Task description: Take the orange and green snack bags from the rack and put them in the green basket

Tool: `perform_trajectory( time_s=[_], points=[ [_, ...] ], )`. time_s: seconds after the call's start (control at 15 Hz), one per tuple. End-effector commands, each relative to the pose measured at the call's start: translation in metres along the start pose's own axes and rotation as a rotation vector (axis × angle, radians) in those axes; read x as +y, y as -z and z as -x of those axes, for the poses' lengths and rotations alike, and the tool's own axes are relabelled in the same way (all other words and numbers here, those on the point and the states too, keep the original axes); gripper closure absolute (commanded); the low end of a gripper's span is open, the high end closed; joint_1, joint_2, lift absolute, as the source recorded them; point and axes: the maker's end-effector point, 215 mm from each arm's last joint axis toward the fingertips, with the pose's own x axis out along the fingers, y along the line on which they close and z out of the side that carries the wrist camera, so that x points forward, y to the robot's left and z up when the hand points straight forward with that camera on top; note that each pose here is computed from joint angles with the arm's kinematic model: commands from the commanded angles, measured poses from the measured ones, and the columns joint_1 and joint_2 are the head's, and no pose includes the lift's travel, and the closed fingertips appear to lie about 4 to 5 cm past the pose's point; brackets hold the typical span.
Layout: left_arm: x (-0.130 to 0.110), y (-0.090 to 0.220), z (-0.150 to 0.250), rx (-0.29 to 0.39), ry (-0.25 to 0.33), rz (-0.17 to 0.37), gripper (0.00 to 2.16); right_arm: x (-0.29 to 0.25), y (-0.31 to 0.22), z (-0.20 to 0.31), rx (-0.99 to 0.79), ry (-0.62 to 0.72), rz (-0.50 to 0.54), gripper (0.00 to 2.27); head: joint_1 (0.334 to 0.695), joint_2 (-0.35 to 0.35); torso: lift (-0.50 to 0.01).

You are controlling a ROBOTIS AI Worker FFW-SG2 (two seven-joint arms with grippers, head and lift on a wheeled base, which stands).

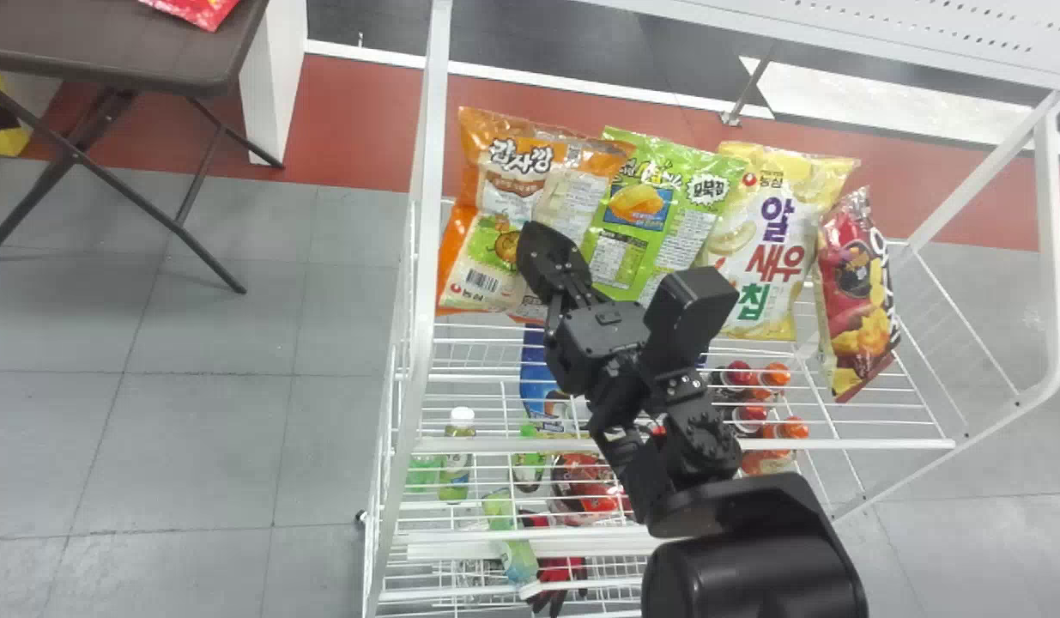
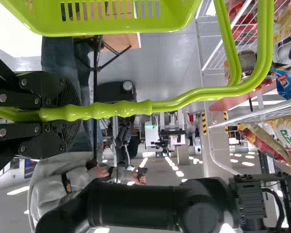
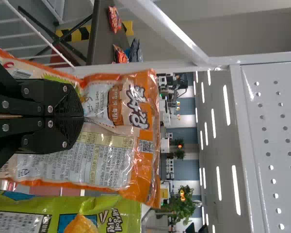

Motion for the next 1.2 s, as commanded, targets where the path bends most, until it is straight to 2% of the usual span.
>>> perform_trajectory(
  time_s=[0.0,0.33,0.6,0.8,1.13],
  points=[
    [-0.002,0.003,0.0,0.001,0.002,-0.003,2.15,0.004,-0.005,0.022,-0.007,-0.012,-0.001,2.25,0.695,-0.298,0.0],
    [-0.003,0.006,-0.001,-0.006,0.007,-0.011,2.15,-0.018,-0.024,0.077,-0.021,0.019,-0.018,2.25,0.695,-0.35,0.0],
    [-0.001,0.008,-0.002,-0.018,0.009,-0.011,2.15,-0.04,-0.028,0.135,0.058,0.038,-0.055,2.25,0.695,-0.35,0.0],
    [0.004,0.008,-0.004,-0.029,-0.002,-0.005,2.15,-0.043,-0.004,0.171,0.21,0.017,-0.13,2.25,0.695,-0.35,0.0],
    [0.005,0.006,-0.005,-0.062,-0.001,-0.015,2.15,-0.016,0.063,0.236,0.584,-0.07,-0.343,2.25,0.695,-0.35,0.0]
  ],
)
